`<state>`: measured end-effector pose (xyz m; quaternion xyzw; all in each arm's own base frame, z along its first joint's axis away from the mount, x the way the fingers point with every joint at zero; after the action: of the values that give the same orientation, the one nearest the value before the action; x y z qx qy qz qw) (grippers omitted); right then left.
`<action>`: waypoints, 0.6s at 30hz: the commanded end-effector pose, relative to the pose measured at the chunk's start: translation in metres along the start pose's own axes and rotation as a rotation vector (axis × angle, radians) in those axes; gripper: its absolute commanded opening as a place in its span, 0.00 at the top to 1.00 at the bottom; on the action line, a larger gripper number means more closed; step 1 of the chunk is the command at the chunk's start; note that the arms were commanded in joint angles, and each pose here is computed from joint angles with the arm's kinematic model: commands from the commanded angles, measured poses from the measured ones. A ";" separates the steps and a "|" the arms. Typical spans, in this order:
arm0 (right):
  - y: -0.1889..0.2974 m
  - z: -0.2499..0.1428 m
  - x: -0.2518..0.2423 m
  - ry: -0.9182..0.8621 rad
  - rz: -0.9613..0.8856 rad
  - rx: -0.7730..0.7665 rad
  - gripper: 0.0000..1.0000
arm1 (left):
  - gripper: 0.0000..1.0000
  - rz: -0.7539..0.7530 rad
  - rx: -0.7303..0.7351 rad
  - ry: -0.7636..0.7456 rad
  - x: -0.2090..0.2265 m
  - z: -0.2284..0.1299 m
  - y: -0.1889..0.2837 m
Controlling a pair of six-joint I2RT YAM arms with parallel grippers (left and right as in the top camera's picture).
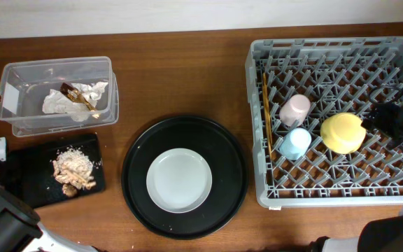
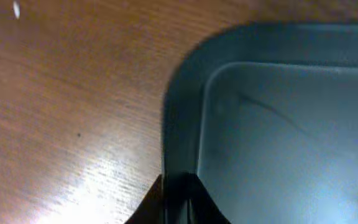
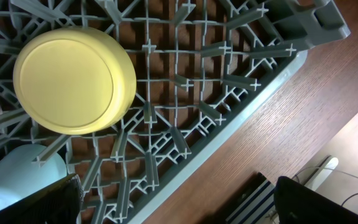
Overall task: Sort waste into correct bins and load items into the dishwasher rack
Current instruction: 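Withdraw the left gripper to the left side of the table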
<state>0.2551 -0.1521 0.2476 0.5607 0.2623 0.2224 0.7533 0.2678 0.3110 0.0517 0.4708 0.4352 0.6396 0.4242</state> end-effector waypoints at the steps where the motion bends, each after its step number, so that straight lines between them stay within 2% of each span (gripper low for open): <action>1: -0.002 0.000 -0.003 -0.011 -0.018 0.000 0.01 | 0.91 -0.051 -0.080 -0.144 -0.003 0.011 -0.001; 2: -0.002 0.000 -0.003 -0.011 -0.018 0.000 0.01 | 1.00 -0.047 -0.095 -0.156 -0.002 0.014 -0.001; 5: -0.002 0.000 -0.003 -0.011 -0.018 0.000 0.01 | 1.00 -0.025 -0.120 -0.172 0.002 0.019 -0.001; 9: -0.002 0.000 -0.003 -0.011 -0.018 0.000 0.01 | 1.00 -0.032 -0.139 -0.314 -0.001 0.021 -0.001; 15: -0.002 0.000 -0.003 -0.011 -0.018 0.000 0.01 | 1.00 -0.031 -0.136 -0.418 -0.002 0.020 -0.001; 18: -0.002 0.000 -0.003 -0.011 -0.018 0.000 0.01 | 1.00 -0.025 -0.136 -0.421 0.000 0.020 -0.001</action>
<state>0.2551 -0.1521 0.2476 0.5606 0.2624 0.2225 0.7532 0.2906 0.3075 0.0560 0.5260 0.3169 0.5700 0.5460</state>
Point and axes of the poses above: each gripper's point midway between its finger pads, its own y axis back along the fingers, its own x axis along the line the jaws close on, z = x × y, the point moved 4 cm from there along y, back along the fingers, and after that the axes turned 4 degrees about -y, right-handed, at the moved point
